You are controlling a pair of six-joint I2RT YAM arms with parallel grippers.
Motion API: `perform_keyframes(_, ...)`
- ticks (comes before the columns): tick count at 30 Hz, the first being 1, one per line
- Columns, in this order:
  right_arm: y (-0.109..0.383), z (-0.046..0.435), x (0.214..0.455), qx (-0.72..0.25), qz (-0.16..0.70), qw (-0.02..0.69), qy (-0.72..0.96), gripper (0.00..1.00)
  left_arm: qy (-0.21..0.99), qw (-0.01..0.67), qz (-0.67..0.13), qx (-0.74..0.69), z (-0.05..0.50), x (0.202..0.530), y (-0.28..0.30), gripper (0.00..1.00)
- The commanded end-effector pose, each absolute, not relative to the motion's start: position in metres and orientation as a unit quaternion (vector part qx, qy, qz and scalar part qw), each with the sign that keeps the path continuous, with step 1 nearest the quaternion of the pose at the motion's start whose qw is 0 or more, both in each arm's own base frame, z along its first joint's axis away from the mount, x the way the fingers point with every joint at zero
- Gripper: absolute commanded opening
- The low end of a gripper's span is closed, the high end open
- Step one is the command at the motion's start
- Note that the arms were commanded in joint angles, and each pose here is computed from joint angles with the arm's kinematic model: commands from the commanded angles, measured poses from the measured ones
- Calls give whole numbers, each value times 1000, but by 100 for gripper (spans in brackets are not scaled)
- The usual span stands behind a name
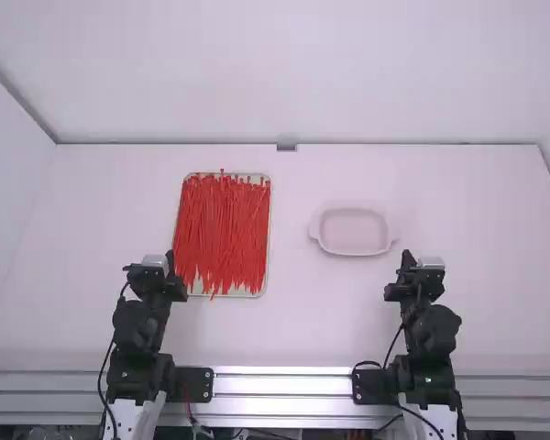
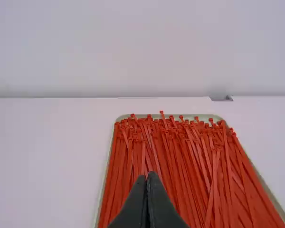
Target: Fasten the cable tie
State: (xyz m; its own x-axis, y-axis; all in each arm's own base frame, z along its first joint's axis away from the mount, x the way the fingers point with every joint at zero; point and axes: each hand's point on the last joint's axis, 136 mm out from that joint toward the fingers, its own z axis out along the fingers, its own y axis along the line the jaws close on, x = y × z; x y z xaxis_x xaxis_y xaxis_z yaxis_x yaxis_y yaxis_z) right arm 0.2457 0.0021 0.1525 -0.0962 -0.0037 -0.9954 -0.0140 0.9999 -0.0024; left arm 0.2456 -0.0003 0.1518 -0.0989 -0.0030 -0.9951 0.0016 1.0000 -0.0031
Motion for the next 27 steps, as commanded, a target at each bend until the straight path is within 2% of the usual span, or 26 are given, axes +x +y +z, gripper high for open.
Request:
perform_keyframes(1, 3, 152, 246, -7, 4, 672, 740, 0, 741, 671, -2, -1, 152, 246, 0, 0)
perform_keyframes(11, 6, 154, 246, -10, 14, 666, 745, 4, 748, 664, -7, 0, 155, 246, -2, 4)
perform_keyframes(22, 15, 154, 251, -11, 30, 619, 785, 18, 786, 617, -21, -2, 151, 251, -6, 17)
perform_keyframes(27, 24, 153, 257, -19, 41, 587, 808, 27, 811, 585, -29, -4, 148, 255, -9, 27)
